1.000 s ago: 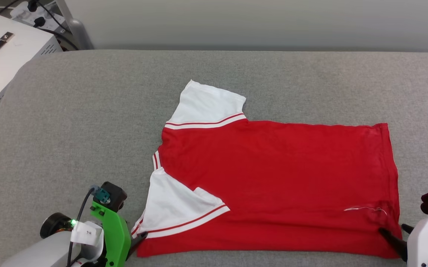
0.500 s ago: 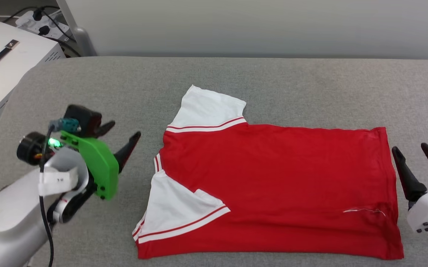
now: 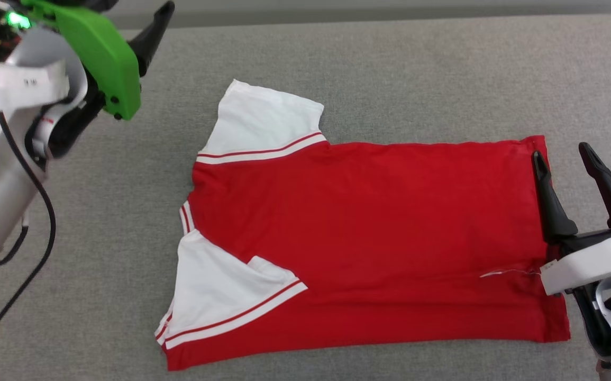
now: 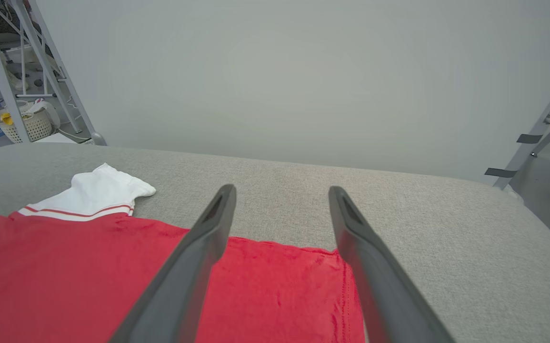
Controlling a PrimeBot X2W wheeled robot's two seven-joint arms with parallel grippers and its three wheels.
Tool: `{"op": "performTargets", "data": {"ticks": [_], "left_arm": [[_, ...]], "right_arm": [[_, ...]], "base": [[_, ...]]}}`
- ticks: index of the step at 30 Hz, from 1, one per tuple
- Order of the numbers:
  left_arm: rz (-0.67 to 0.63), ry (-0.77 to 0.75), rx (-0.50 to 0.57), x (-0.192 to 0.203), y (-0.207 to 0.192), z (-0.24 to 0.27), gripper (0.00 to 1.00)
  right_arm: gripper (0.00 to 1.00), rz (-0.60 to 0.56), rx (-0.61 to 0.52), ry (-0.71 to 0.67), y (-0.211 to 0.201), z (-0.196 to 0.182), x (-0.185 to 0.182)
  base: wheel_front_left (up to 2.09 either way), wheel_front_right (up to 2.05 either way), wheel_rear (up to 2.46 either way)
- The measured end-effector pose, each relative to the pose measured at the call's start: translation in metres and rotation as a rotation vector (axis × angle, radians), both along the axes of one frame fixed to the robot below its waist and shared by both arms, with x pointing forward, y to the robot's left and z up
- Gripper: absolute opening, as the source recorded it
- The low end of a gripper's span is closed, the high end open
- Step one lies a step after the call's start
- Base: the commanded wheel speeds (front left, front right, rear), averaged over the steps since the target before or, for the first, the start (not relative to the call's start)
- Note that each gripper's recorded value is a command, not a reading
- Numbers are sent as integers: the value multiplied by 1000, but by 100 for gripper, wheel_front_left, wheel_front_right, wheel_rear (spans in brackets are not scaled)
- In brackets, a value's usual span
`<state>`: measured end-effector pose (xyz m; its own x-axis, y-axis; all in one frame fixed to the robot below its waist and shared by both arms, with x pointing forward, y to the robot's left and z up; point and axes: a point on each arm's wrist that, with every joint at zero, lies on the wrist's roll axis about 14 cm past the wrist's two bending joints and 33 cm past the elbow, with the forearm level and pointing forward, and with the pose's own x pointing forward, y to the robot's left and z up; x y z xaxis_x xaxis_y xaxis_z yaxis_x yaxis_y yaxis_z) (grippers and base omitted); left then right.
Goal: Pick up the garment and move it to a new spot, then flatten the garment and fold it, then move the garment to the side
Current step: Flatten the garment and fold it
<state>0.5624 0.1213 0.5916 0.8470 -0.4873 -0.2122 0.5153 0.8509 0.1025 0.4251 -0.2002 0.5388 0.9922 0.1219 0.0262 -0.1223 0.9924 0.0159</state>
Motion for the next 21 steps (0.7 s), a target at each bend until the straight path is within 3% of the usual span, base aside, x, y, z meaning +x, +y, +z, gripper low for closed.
{"op": "performTargets", "data": {"ticks": [5,9,13,21], "left_arm": [[-17,163,39,38,-12,-29,100],[-19,390,85,52,-16,-77,100],[-41,599,146,54,-22,-121,100],[-109,819,273,50,-40,-196,100]], "right_arm": [[100,0,0,20,5,-15,12],[100,-6,4,47,6,-31,21],[100,-24,2,79,1,-47,24],[100,-51,-14,164,-9,-84,28]], "base": [[0,0,0],[0,0,0],[0,0,0],[0,0,0]]}}
